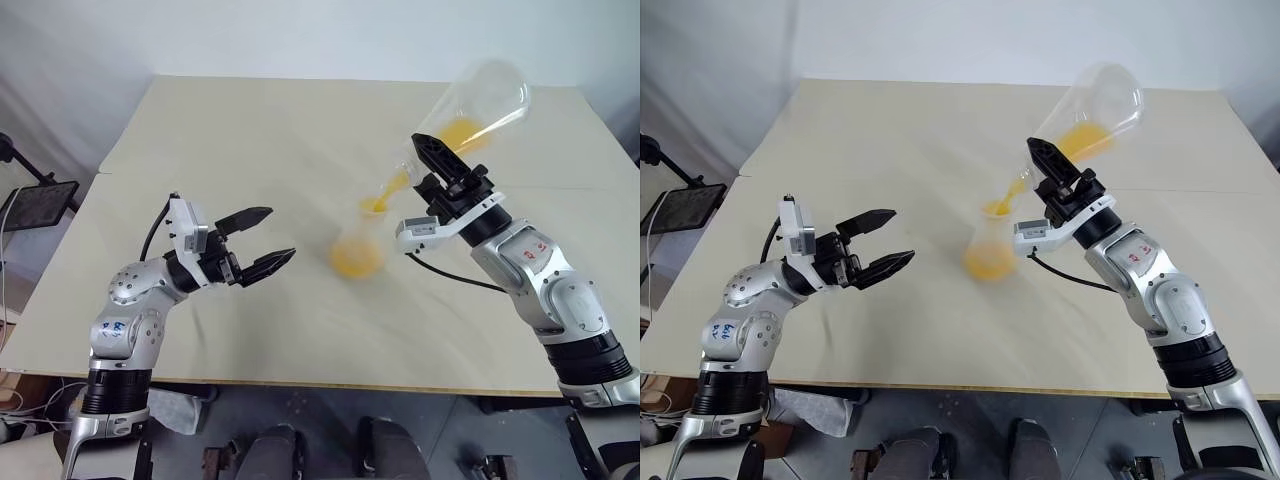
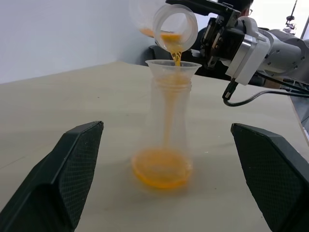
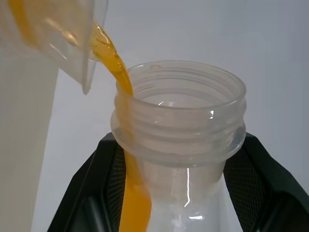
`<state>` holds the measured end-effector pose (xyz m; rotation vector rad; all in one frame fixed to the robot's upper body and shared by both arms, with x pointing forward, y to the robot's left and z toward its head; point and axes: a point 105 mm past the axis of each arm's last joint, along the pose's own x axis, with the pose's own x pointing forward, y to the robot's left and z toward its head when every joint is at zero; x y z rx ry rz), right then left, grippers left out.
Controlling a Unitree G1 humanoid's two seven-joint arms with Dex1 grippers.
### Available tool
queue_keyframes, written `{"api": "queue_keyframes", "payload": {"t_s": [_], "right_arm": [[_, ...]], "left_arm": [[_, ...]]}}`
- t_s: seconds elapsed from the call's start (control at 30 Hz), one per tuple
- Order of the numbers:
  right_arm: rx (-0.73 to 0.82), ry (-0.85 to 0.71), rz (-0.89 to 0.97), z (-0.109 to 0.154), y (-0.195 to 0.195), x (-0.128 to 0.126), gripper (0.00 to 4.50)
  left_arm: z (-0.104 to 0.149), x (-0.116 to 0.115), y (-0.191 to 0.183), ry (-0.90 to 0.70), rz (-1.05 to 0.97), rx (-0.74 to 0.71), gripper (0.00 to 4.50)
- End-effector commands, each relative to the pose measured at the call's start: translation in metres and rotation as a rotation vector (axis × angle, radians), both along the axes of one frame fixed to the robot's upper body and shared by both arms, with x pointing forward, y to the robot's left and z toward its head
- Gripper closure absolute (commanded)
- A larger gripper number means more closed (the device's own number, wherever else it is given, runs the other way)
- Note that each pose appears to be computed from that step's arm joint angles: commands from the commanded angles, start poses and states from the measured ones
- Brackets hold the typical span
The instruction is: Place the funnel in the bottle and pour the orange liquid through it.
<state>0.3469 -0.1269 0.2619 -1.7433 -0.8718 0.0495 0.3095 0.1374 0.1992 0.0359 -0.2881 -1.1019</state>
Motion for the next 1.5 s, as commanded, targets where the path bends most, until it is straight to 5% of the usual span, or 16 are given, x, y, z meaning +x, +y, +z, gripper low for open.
{"api": "queue_keyframes", "payload": {"t_s": [0.03,1.5], "right_arm": [[-0.008,-0.077,0.025,0.0193,0.0024,-0.0079,2.08],[-0.066,-0.094,0.017,0.0255,0.0038,-0.0063,2.08]], "left_arm": [[0.0113,-0.0042,-0.0034,-0.058,-0.011,0.003,0.00],[0.0088,-0.0044,-0.0061,-0.055,-0.007,-0.022,0.00]]}}
